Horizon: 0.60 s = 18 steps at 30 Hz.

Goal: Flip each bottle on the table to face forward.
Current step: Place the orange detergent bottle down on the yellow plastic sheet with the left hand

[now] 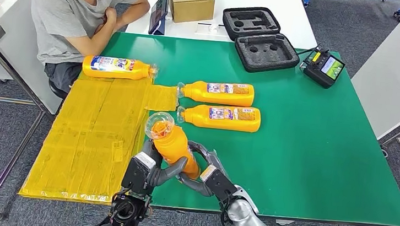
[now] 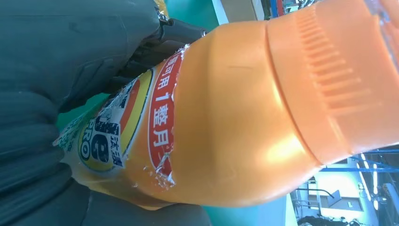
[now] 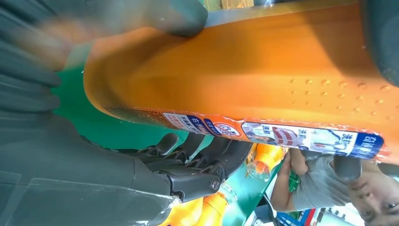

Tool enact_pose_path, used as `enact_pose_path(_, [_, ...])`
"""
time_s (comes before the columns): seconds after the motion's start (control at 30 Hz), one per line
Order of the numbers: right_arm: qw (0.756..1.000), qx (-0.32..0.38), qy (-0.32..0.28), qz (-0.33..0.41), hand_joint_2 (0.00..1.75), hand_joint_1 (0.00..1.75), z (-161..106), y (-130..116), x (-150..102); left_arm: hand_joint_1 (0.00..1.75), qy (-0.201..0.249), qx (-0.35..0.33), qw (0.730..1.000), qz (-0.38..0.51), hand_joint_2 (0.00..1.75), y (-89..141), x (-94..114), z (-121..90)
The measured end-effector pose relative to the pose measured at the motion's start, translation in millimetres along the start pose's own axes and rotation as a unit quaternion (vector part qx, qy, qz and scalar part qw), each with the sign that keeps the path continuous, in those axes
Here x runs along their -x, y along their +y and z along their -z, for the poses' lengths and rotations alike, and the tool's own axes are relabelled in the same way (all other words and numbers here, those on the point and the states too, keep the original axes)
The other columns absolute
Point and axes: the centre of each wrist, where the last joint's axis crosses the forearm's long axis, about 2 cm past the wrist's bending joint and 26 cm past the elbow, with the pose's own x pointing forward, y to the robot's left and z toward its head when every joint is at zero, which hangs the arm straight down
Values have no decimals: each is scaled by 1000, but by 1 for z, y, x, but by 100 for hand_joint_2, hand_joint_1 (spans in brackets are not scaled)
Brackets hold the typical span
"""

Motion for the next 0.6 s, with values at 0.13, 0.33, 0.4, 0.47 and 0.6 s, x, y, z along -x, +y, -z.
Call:
enact_pose_path(0.13, [1000, 2, 2, 0, 175, 175, -1, 0, 1, 175, 3, 2, 1000, -12, 175, 2, 1, 0])
enact_pose_path(0.33, [1000, 3, 4, 1, 175, 175, -1, 0, 1, 175, 5, 6, 1000, -22, 175, 3, 1, 0])
enact_pose_path(0.4, [1000, 5, 4, 2, 175, 175, -2, 0, 1, 175, 8, 13, 999, -36, 175, 4, 2, 1])
enact_pose_path(0.47, [1000, 6, 5, 3, 175, 168, -3, 1, 2, 175, 11, 21, 998, -51, 175, 4, 3, 2])
enact_pose_path(0.6, [1000, 9, 6, 2, 175, 89, -5, 1, 3, 175, 18, 33, 997, -64, 175, 4, 6, 3])
